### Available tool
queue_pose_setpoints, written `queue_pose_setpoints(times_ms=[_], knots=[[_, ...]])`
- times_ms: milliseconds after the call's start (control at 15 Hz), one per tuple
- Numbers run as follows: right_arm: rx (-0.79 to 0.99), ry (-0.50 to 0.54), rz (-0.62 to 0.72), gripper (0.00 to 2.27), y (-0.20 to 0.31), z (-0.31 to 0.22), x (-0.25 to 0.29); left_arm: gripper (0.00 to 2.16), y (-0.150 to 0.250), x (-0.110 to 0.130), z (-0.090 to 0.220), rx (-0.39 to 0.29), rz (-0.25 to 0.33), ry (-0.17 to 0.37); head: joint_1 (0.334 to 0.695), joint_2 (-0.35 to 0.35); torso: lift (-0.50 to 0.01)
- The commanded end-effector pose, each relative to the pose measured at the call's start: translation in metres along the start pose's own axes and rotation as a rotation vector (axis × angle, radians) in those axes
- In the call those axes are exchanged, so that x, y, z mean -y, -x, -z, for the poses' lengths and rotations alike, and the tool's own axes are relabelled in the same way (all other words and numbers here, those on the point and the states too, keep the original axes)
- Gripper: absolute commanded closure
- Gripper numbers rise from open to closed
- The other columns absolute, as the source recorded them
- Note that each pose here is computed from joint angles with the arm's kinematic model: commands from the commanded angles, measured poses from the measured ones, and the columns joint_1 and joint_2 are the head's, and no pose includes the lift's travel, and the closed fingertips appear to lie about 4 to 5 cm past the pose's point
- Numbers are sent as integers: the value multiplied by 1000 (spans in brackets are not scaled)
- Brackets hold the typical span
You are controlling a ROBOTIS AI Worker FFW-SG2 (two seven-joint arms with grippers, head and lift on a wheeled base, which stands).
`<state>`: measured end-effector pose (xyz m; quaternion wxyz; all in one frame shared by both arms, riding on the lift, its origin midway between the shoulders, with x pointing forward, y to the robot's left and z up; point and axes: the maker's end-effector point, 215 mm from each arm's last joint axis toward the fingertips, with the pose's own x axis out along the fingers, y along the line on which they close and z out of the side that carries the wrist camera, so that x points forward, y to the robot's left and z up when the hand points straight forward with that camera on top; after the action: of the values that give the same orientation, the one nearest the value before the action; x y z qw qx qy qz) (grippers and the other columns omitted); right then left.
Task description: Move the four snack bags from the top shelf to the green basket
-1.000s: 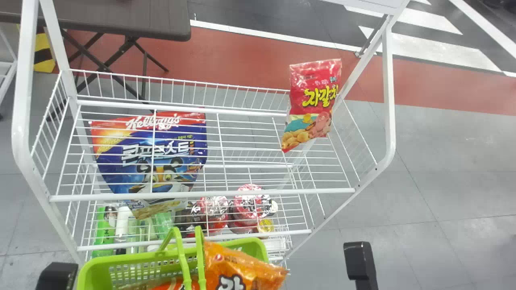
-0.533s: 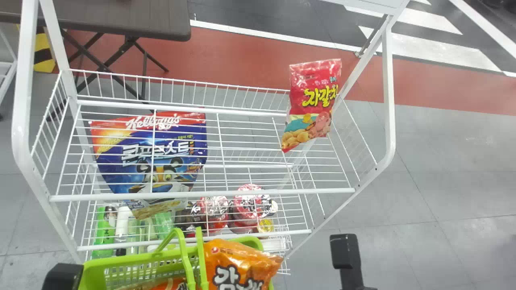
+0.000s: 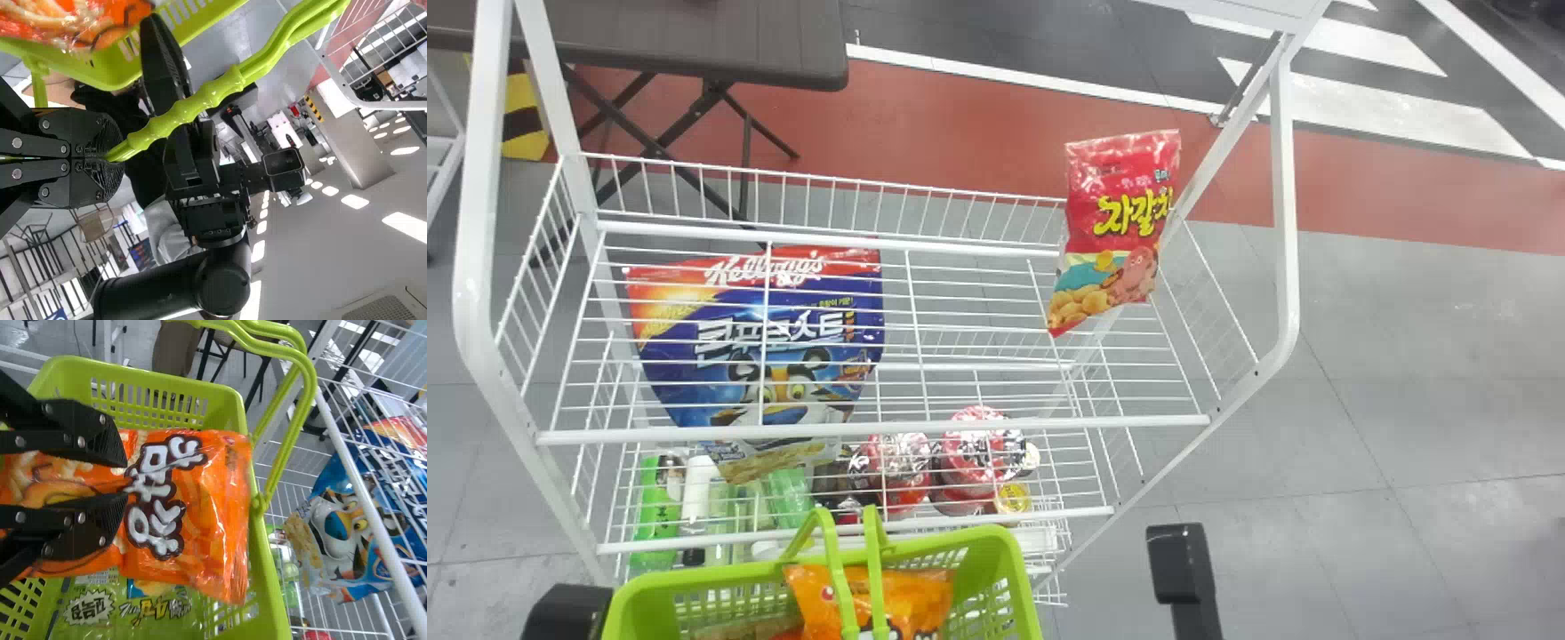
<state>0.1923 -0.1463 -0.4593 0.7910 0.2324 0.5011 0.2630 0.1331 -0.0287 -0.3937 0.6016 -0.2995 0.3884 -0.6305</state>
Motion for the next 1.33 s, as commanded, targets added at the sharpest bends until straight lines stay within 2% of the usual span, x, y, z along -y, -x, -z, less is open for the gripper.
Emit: queue_pose_setpoints(times_ms=[0,133,400,533,867,1000,1267], knots=[[70,22,13,26,5,-23,6,2081,-2,2,0,-1,6,-1,695,-350,0],[180,92,42,33,7,-59,11,2081,-2,3,0,-1,8,-3,695,-350,0],[512,291,213,49,10,-183,38,2081,-5,5,3,-9,13,-1,695,-350,0],[624,373,287,70,6,-236,50,2081,-5,5,5,-13,11,2,695,-350,0],[881,541,541,83,38,-351,89,2081,-5,3,7,-17,8,2,695,-350,0],[923,536,621,83,54,-379,115,2081,-4,1,5,-17,5,1,695,-350,0],[962,461,703,83,82,-409,164,2081,-3,-2,3,-21,1,5,695,-350,0]])
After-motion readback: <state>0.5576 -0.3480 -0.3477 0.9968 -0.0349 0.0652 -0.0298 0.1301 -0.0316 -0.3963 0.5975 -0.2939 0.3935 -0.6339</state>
